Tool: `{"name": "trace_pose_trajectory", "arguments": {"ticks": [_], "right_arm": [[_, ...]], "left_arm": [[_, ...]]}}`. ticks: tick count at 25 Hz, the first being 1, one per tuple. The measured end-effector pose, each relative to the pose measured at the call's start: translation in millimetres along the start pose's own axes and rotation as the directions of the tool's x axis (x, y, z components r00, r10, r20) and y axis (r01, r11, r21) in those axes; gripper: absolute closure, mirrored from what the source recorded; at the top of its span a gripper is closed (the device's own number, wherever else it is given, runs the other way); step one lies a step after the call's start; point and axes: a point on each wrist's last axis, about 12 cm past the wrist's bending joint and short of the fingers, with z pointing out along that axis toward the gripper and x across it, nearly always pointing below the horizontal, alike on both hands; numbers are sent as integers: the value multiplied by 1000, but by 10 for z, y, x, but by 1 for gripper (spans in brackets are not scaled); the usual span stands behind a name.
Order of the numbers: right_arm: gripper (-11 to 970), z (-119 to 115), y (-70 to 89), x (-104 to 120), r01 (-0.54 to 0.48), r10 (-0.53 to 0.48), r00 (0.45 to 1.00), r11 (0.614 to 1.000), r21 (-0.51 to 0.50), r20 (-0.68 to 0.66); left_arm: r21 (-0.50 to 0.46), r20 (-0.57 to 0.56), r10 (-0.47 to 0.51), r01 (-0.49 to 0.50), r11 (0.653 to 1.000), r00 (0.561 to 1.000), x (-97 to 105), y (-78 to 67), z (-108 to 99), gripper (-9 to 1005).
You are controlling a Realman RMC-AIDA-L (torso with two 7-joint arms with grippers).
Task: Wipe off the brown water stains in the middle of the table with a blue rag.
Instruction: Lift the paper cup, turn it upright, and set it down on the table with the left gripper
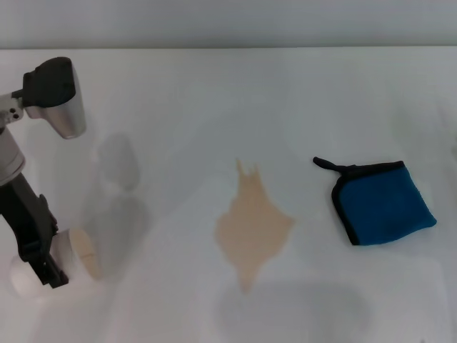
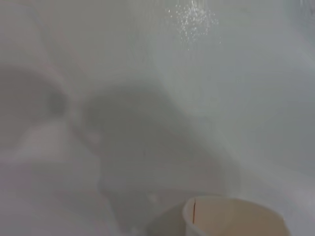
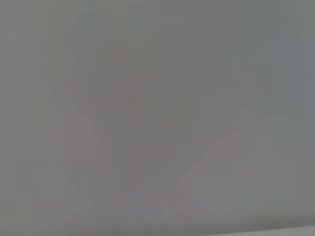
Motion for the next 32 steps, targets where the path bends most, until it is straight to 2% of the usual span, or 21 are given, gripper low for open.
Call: {"name": "trace_pose_trajectory", "arguments": {"ticks": [5, 10, 16, 19, 21, 22, 25, 30, 32], "right_arm": [[105, 2, -5, -3, 1, -1, 1000, 1000, 1, 1], [105, 4, -7, -5, 1, -1, 1000, 1000, 1, 1], [105, 15, -7, -13, 4, -4, 1000, 1000, 0, 4], [105, 22, -4, -17, 4, -4, 1000, 1000, -2, 6], [105, 23, -4, -17, 4, -4, 1000, 1000, -2, 6], [105, 22, -4, -17, 4, -4, 1000, 1000, -2, 6], [106, 16, -7, -14, 4, -4, 1000, 1000, -1, 4], [106, 18, -5, -15, 4, -4, 1000, 1000, -1, 5], [106, 26, -1, -19, 4, -4, 1000, 1000, -3, 6]], "left_arm": [[-23, 54, -17, 18, 1000, 998, -11, 27, -56, 239], [-88, 163, -46, 61, 994, 986, 17, 84, -187, 280], [-189, 394, -78, 164, 968, 916, 54, 167, -420, 328], [-218, 538, -81, 231, 948, 839, 118, 194, -506, 357], [-213, 639, -72, 267, 940, 766, 166, 193, -521, 376], [-201, 712, -60, 284, 937, 700, 214, 183, -503, 383], [-198, 802, -23, 302, 932, 597, 317, 166, -453, 403], [-172, 910, 19, 335, 926, 414, 559, 93, -164, 444], [-153, 931, 19, 345, 926, 364, 631, 60, -53, 462]]}}
